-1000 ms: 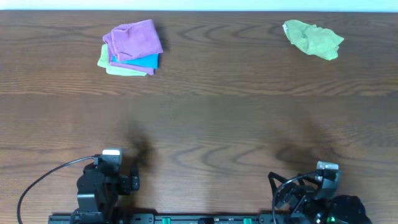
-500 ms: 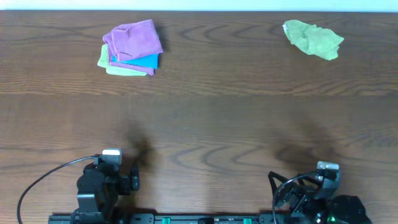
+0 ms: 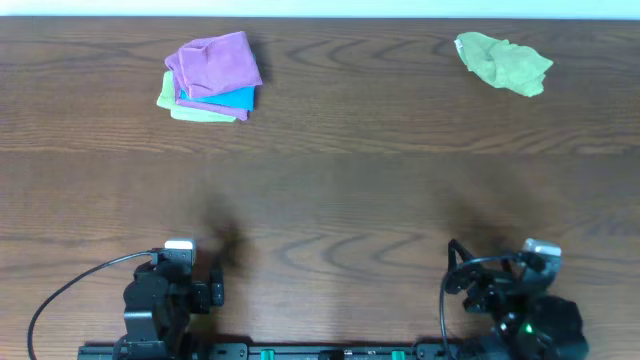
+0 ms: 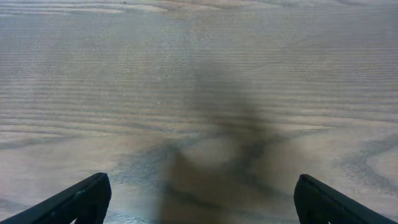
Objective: Fold the cloth
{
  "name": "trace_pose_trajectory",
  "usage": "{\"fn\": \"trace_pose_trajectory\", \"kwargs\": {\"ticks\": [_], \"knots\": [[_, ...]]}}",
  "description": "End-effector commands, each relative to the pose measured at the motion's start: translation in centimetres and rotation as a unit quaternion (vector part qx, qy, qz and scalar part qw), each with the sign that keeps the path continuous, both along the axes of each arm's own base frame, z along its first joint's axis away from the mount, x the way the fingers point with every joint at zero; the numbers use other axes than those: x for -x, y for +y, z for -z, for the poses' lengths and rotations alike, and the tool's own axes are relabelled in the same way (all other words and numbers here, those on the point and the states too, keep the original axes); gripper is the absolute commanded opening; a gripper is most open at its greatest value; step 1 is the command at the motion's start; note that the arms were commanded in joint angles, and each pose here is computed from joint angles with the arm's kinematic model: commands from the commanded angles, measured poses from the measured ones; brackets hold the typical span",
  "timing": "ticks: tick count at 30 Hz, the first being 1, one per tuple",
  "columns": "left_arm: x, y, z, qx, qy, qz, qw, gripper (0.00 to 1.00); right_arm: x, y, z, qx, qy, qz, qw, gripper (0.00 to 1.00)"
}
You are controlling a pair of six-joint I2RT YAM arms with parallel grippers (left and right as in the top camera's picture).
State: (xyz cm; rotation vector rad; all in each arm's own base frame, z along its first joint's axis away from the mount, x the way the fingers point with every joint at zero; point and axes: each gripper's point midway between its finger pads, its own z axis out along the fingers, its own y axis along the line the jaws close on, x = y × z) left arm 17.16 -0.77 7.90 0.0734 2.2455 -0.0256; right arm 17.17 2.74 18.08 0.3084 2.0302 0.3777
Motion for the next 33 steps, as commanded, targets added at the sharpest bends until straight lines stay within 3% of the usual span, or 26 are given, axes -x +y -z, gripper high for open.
{"fn": "trace_pose_trajectory", "kwargs": {"ticks": [1,10,33], "knots": [[1.0,0.4,1.4,-0.029,0.03,0.008,0.999,0.95,-0.9,-1.2,2.2,0.105,0.002,-0.013,0.994,0.99],[1.0,0.4,1.4,-0.029,0.03,0.008,0.999,0.95,-2.1,-2.5,6.4,0.176,0.022,-0.017,0.984,0.99],[1.0,0.4,1.4,-0.029,0.03,0.008,0.999,0.95,-1.8,-3.1,10.7,0.191,0.06,-0.02,0.98,0.99]]}}
